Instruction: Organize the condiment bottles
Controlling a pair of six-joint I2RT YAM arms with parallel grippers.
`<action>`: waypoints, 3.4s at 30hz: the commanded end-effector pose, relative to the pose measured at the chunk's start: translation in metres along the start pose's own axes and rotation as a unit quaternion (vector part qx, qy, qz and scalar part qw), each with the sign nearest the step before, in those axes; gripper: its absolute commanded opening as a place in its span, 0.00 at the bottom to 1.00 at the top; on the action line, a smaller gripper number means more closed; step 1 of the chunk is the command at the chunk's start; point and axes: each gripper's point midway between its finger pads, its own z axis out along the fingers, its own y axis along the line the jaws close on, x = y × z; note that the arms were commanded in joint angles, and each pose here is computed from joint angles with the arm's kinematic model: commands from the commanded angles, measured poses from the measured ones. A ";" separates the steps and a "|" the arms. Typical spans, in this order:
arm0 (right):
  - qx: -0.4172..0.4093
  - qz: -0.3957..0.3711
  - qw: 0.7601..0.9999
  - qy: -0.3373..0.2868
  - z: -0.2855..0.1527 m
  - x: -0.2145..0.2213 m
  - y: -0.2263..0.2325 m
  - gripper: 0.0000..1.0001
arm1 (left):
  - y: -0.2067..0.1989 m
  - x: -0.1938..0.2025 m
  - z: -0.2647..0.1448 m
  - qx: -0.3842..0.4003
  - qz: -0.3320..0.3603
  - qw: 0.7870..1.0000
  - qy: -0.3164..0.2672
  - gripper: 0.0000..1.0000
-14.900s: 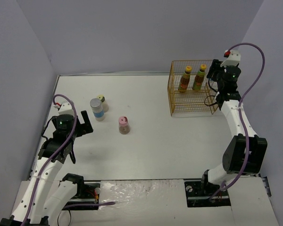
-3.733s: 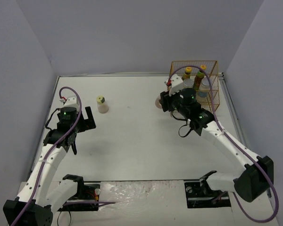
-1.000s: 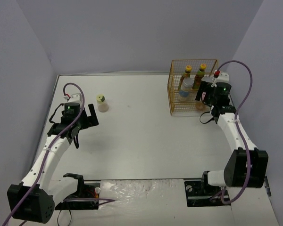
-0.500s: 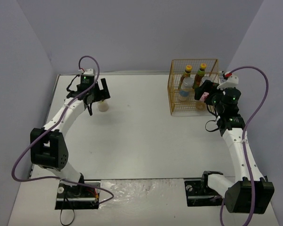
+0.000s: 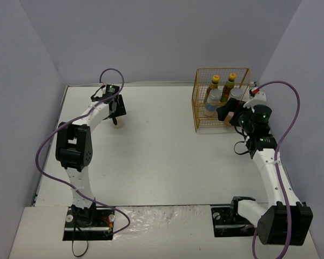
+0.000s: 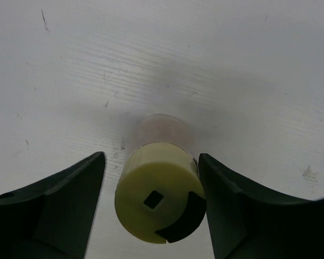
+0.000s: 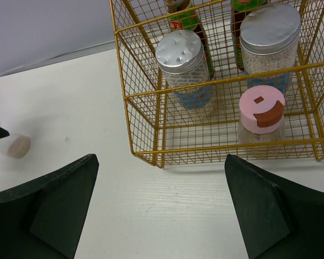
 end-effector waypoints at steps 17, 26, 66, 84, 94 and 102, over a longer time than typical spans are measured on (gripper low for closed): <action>-0.056 -0.050 0.996 -0.038 -0.017 -0.009 0.043 1.00 | -0.166 0.071 -0.114 0.177 0.129 0.975 -0.032 0.23; -0.056 -0.062 0.996 -0.028 -0.024 0.008 0.049 1.00 | -0.229 0.159 -0.160 0.222 0.173 0.959 -0.010 0.46; -0.071 -0.100 0.990 0.067 -0.004 0.126 0.176 1.00 | 0.037 0.015 -0.219 0.108 0.000 0.982 -0.154 0.97; 0.000 -0.125 0.987 0.104 0.023 0.200 0.177 0.82 | 0.085 0.060 -0.197 0.073 -0.004 0.989 -0.132 0.97; 0.026 -0.120 0.987 0.101 0.026 0.206 0.165 0.38 | 0.082 0.063 -0.194 0.081 -0.004 0.989 -0.125 0.97; 0.041 -0.134 0.989 0.055 -0.003 0.147 0.153 0.00 | 0.081 0.064 -0.194 0.084 -0.003 0.989 -0.124 0.97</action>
